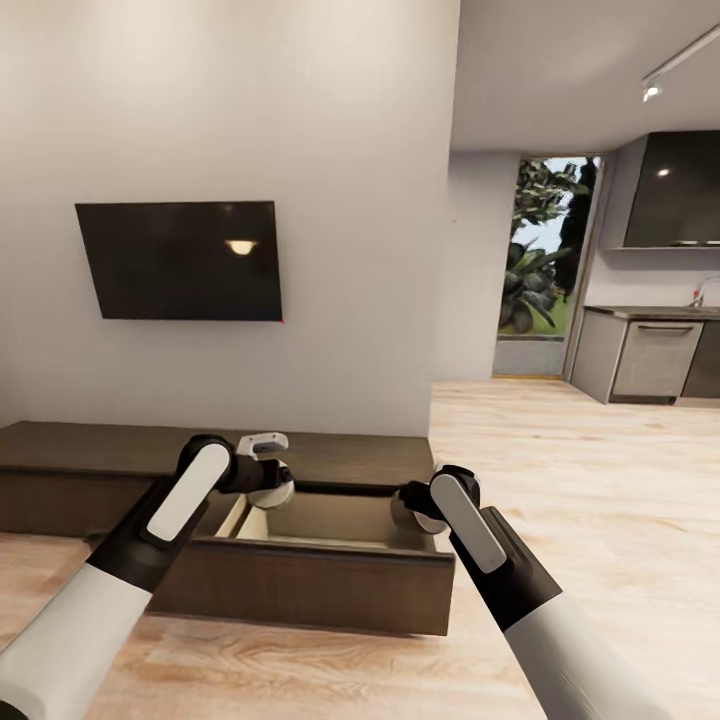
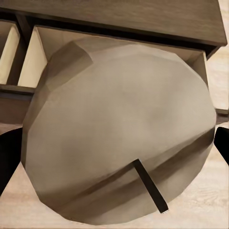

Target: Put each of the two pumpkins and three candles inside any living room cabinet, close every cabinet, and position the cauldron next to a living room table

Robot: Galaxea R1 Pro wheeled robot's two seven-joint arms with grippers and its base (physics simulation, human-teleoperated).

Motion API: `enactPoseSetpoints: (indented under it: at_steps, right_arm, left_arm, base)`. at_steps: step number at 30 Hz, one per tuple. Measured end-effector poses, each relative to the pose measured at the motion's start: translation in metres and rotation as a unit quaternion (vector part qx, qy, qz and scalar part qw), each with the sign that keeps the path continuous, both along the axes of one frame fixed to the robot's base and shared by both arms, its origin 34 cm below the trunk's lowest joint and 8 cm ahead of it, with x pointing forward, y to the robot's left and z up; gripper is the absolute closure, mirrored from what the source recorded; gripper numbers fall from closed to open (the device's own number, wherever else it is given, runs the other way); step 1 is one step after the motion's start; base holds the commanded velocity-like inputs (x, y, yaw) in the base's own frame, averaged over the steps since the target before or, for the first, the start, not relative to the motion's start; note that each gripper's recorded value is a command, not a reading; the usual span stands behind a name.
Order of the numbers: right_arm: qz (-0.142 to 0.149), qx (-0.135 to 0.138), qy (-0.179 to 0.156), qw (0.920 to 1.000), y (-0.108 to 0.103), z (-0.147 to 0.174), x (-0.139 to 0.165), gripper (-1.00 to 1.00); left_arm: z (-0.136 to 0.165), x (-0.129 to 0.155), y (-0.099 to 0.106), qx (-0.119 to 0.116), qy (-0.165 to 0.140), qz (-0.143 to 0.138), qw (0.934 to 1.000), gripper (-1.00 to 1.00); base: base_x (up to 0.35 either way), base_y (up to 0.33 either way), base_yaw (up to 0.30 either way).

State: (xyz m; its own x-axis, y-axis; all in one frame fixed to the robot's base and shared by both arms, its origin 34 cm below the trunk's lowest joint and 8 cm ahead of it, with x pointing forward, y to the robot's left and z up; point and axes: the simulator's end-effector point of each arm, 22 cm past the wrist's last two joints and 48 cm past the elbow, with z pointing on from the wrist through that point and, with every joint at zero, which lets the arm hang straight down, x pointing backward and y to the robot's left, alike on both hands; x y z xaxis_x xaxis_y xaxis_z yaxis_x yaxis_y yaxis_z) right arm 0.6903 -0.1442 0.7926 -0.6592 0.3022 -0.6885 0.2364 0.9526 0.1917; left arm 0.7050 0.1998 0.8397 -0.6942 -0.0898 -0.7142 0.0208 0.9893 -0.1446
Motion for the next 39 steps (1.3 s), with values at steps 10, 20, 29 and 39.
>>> enactPoseSetpoints:
  at_steps: [10,20,29,39]
  right_arm:
    - [0.001,0.0,0.001,1.0,0.001,-0.001,0.0,1.0]
    - [0.001,0.001,0.001,1.0,0.001,-0.001,0.0,1.0]
    - [0.01,0.006,0.004,0.9999,0.014,-0.002,-0.002,1.0]
    - [0.033,-0.008,0.026,0.9991,0.037,-0.013,-0.005,1.0]
  left_arm:
    - [-0.009,-0.004,-0.017,0.008,0.009,-0.017,0.9998,1.0]
    - [-0.028,-0.006,-0.021,0.011,0.033,-0.017,0.9992,1.0]
    - [-0.035,-0.008,-0.037,0.003,0.044,-0.025,0.9987,1.0]
    - [-0.06,-0.016,-0.06,0.004,0.076,-0.037,0.9964,1.0]
  base:
    - [0.065,-0.068,-0.001]
    - [0.094,0.02,0.0]
    - [0.093,0.003,0.0]
    - [0.006,0.0,0.0]
